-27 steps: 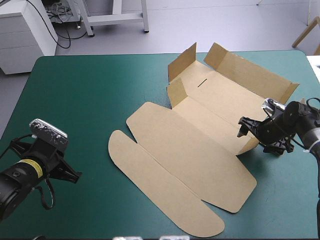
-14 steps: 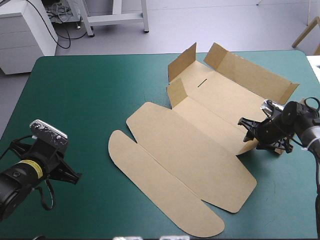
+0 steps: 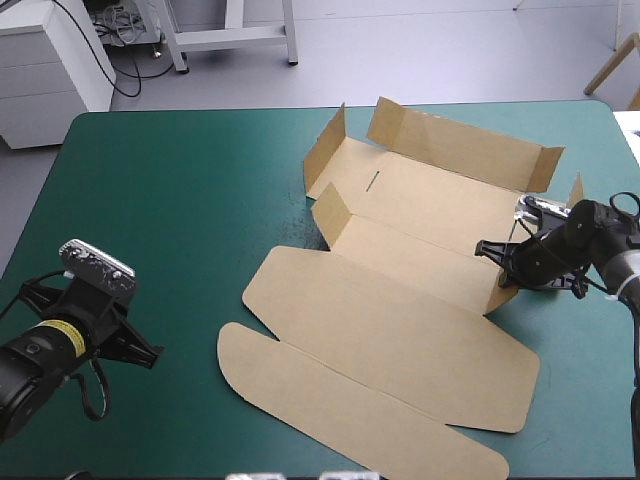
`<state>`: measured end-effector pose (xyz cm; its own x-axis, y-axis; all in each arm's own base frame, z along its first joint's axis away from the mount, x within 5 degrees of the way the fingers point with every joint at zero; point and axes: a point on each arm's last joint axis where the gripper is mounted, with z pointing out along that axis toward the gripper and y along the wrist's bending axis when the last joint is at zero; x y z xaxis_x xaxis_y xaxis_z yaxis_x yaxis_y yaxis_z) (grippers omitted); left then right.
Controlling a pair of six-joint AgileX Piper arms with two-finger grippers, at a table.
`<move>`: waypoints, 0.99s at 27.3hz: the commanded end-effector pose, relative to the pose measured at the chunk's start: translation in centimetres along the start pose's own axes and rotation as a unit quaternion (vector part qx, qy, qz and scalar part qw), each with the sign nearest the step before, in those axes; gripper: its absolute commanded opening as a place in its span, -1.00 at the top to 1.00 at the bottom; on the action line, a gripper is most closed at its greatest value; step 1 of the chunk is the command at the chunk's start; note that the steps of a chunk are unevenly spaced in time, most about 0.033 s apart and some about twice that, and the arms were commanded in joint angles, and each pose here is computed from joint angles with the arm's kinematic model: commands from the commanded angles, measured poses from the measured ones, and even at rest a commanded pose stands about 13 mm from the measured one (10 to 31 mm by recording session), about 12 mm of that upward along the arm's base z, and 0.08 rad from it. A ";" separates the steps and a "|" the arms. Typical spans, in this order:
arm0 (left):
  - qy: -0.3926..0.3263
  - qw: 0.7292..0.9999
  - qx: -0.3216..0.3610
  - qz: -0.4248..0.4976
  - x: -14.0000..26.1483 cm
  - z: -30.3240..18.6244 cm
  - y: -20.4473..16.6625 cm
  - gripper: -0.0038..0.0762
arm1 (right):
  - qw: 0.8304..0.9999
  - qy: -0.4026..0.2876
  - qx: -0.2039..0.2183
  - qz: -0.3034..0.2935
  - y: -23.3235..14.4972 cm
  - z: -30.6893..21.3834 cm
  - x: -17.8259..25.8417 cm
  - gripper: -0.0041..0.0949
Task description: Fold the box
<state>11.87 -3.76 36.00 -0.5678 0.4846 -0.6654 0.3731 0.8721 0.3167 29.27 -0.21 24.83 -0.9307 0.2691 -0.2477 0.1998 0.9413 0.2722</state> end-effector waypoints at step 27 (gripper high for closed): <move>-0.071 0.997 -0.005 -0.007 -1.6 -0.9 0.4 0.93 | 0.824 -0.197 0.030 -0.530 15.1 -2.6 -7.5 0.96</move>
<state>12.09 -4.00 36.28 -0.5326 0.4803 -0.6969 0.3759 0.8720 0.3136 38.00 9.70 29.57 -0.5953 -0.6283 -0.5009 -0.6261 0.7534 -0.2009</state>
